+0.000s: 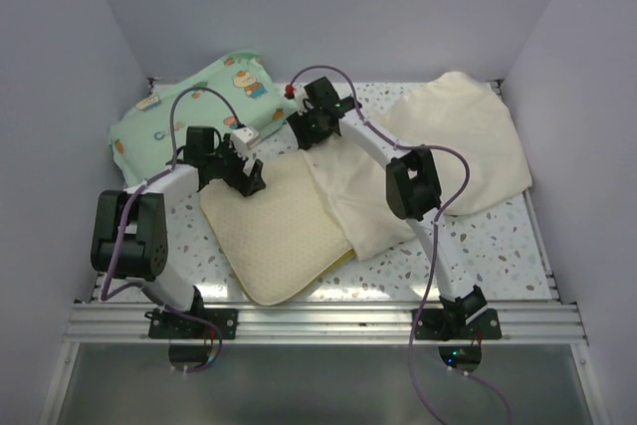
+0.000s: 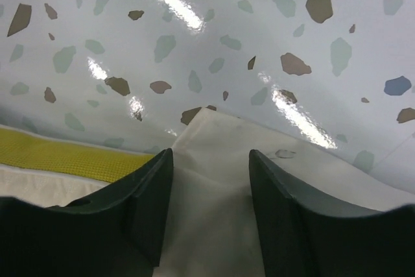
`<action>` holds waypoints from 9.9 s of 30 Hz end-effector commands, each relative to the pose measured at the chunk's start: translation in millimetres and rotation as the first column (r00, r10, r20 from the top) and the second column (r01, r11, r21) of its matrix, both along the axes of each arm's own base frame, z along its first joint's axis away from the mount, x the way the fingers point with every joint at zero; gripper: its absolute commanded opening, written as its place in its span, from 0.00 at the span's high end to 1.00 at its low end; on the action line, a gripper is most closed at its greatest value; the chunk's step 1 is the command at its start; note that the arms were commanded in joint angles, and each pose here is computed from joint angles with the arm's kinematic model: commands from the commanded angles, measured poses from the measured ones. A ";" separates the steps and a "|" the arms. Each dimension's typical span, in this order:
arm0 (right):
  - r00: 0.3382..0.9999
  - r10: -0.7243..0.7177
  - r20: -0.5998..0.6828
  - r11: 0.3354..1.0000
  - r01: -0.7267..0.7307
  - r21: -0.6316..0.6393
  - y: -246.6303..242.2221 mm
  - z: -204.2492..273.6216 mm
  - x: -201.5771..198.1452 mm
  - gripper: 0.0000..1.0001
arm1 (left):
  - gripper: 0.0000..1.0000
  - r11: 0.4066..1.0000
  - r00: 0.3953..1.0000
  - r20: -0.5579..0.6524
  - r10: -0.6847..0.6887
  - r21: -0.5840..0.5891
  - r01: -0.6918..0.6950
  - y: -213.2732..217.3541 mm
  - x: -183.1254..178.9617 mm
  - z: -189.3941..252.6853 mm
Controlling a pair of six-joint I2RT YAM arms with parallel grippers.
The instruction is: Put the pillow into the pillowcase
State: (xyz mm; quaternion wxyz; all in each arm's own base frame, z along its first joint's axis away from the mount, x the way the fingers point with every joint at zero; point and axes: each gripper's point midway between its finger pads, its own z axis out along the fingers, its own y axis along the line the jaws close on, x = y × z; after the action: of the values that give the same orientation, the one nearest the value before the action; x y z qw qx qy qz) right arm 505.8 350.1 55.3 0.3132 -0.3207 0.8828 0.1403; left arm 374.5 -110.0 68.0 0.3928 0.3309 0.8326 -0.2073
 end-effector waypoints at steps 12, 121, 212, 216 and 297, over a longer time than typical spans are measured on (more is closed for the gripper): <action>0.998 0.068 0.007 0.997 -0.068 0.040 21.2 10.1 -4.7 0.30 | 0.00 0.999 0.999 0.034 0.035 0.000 -0.035 3.1 23.1 -1.7; 0.766 -0.432 -0.476 0.793 0.574 0.203 -253.5 -26.4 -156.2 0.58 | 1.00 0.895 0.881 -0.162 -0.444 -0.035 0.444 -262.5 -141.8 21.2; 0.987 0.072 0.142 0.991 -0.087 0.100 70.9 51.5 -27.4 0.93 | 0.23 0.835 0.912 -0.311 0.268 -0.398 -0.381 -26.3 -26.9 -12.5; 0.983 0.083 0.164 0.977 -0.113 0.182 80.8 95.3 -38.2 1.00 | 0.46 0.820 0.930 -0.285 0.233 -0.456 -0.346 -33.4 -20.8 -4.7; 0.807 -0.387 -0.446 0.814 0.526 0.246 -232.4 92.4 -235.8 0.35 | 0.03 0.668 0.568 0.353 -0.744 0.369 0.646 -135.3 -164.9 66.4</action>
State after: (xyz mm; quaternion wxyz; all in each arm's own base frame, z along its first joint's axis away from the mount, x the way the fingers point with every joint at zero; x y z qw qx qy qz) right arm 316.5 138.1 203.7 0.3311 -0.0044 0.8968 0.2933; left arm 224.3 -231.2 168.2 0.4556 0.6102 0.5940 -0.2593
